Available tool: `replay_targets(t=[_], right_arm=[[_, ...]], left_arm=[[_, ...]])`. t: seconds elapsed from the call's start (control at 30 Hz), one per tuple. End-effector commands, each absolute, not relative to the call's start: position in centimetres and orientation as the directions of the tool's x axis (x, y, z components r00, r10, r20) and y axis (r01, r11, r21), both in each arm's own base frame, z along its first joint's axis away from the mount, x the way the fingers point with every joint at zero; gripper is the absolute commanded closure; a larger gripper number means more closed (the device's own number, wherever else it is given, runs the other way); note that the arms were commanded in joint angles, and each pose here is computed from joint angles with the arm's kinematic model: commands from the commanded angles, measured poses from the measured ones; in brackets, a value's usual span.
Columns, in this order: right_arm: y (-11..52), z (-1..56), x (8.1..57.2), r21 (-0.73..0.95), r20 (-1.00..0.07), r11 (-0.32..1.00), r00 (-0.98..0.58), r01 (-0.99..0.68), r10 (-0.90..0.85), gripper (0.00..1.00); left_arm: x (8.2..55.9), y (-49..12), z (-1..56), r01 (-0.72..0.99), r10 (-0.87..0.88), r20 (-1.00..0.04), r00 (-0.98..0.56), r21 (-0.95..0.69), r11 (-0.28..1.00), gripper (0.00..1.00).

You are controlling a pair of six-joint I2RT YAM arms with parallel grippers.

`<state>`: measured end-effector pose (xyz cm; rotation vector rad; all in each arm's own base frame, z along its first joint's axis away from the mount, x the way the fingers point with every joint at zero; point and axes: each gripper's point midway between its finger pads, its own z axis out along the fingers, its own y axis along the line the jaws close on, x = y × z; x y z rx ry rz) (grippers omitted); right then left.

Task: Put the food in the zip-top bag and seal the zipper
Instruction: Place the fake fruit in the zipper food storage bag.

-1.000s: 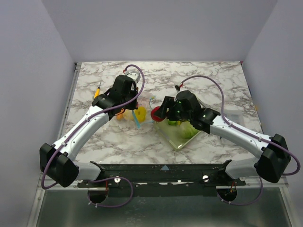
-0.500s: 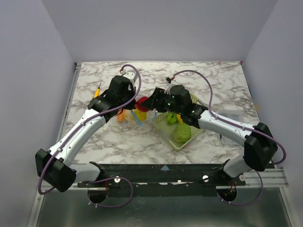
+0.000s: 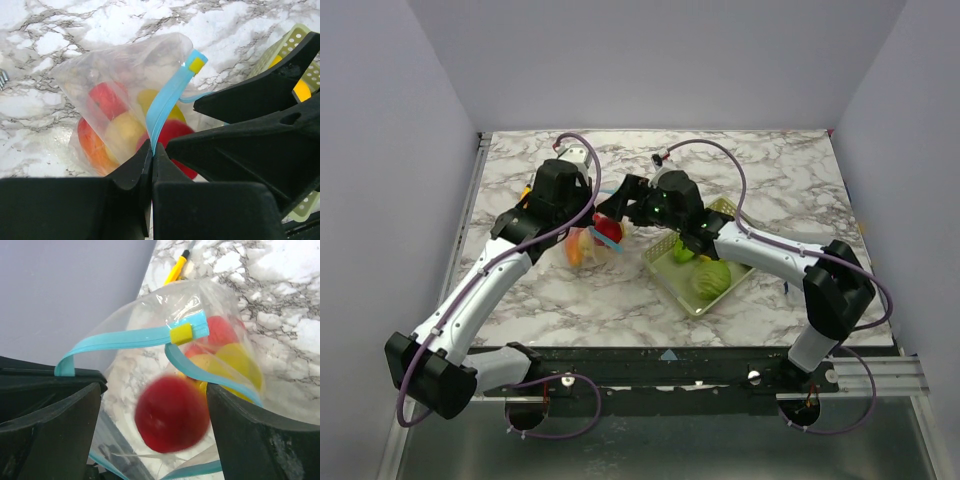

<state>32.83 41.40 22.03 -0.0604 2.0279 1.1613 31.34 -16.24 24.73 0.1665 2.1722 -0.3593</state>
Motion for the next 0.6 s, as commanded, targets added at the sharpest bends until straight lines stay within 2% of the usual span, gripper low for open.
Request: replay_targets(t=[0.0, 0.23, 0.43, 0.57], right_arm=[[42.0, 25.0, 33.3, 0.693, -0.688, 0.570, -0.644, -0.442, 0.336, 0.10], [40.2, 25.1, 33.2, 0.637, -0.711, 0.654, -0.640, -0.408, 0.292, 0.09], [36.0, 21.8, 32.7, 0.502, -0.717, 0.815, -0.665, -0.289, 0.206, 0.24], [35.4, 20.6, 31.9, 0.495, -0.712, 0.819, -0.676, -0.291, 0.190, 0.27]], left_arm=[[31.7, -15.5, 26.5, 0.228, -0.081, -0.843, -0.531, -0.234, 0.945, 1.00], [32.1, -14.6, 26.7, 0.204, -0.118, -0.837, -0.535, -0.264, 0.943, 1.00], [32.4, -14.2, 26.6, 0.193, -0.129, -0.834, -0.537, -0.270, 0.943, 1.00], [32.5, -14.2, 26.5, 0.192, -0.135, -0.829, -0.542, -0.279, 0.941, 1.00]])
